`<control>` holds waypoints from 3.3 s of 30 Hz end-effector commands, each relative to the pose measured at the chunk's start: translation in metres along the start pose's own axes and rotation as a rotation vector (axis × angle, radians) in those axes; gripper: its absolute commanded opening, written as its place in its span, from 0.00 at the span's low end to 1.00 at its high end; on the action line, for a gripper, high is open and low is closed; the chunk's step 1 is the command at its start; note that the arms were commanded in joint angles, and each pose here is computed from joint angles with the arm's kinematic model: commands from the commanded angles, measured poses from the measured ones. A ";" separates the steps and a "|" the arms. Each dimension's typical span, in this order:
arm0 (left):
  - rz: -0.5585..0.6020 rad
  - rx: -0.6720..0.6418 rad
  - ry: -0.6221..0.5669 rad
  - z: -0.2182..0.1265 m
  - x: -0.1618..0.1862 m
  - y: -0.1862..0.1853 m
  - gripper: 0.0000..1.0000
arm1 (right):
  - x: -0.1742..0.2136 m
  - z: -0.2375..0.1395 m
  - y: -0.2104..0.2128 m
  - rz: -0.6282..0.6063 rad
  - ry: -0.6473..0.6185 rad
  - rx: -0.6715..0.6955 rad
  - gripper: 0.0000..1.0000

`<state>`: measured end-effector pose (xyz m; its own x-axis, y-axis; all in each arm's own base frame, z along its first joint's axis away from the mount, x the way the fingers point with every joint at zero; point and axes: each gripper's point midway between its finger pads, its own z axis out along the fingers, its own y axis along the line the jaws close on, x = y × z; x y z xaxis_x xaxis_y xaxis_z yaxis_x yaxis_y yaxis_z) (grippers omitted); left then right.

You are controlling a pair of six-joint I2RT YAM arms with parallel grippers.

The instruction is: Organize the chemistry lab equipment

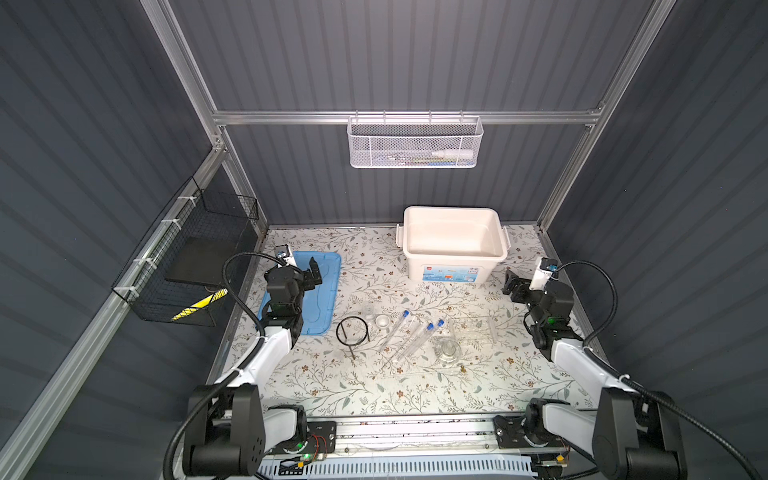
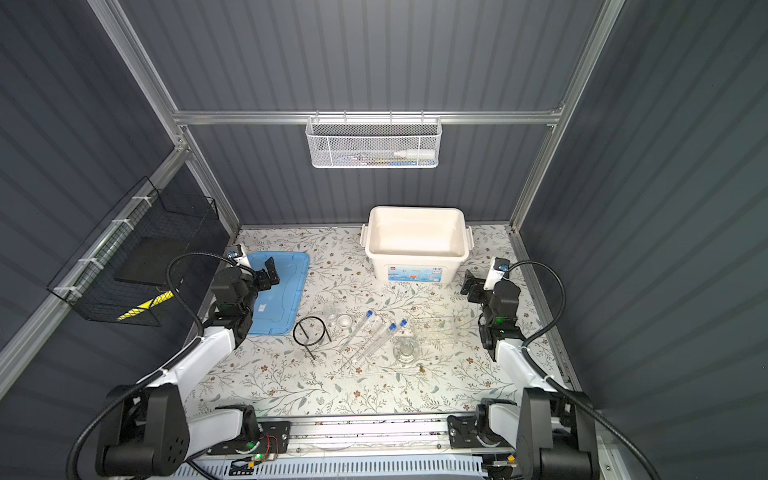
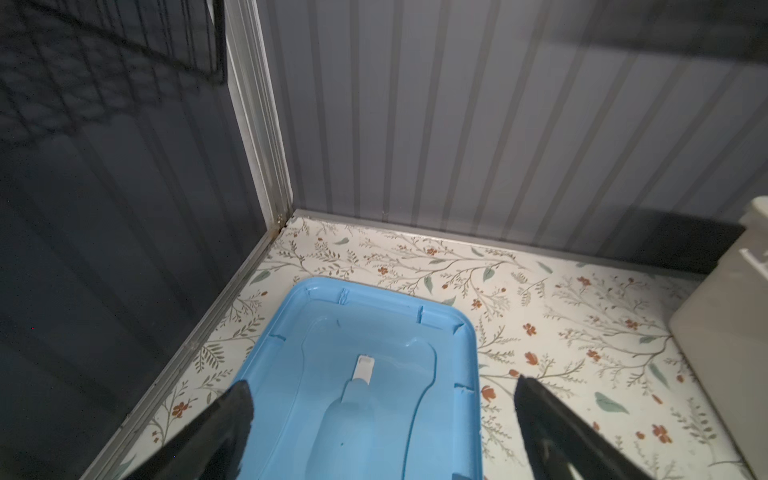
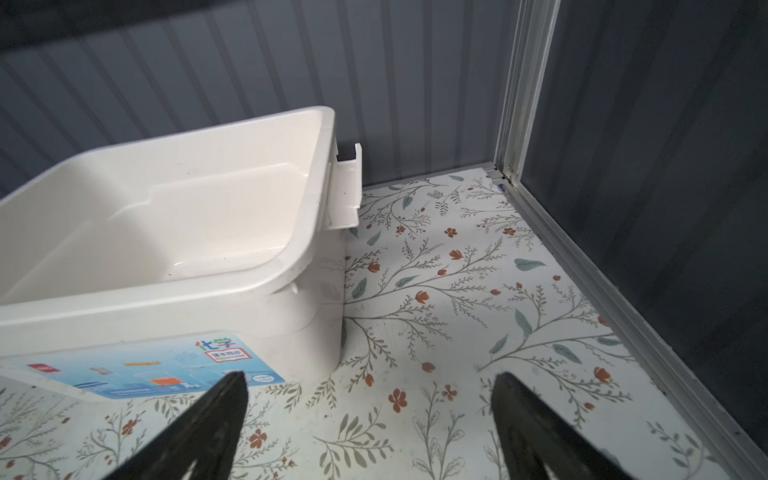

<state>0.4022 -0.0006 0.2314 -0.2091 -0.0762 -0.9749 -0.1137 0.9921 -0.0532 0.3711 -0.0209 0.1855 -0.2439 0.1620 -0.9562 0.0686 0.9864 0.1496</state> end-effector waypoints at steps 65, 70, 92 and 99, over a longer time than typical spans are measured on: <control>0.427 0.511 0.816 -0.123 0.211 -0.254 0.54 | 0.054 -0.028 0.063 0.130 0.373 -0.083 0.83; 0.429 0.509 0.823 -0.125 0.213 -0.252 0.51 | 0.055 -0.026 0.066 0.130 0.380 -0.088 0.82; 0.450 0.478 0.896 -0.130 0.237 -0.241 0.43 | 0.057 -0.025 0.072 0.117 0.392 -0.084 0.82; 0.457 0.479 0.921 -0.130 0.244 -0.243 0.41 | 0.059 -0.025 0.072 0.115 0.400 -0.085 0.83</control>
<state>0.2621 -0.2765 0.0488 -0.7708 0.4416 -0.4591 0.4979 0.8672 -0.0018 0.3352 0.0585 0.1406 -0.5972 0.2524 -0.7613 0.0405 0.9575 0.2857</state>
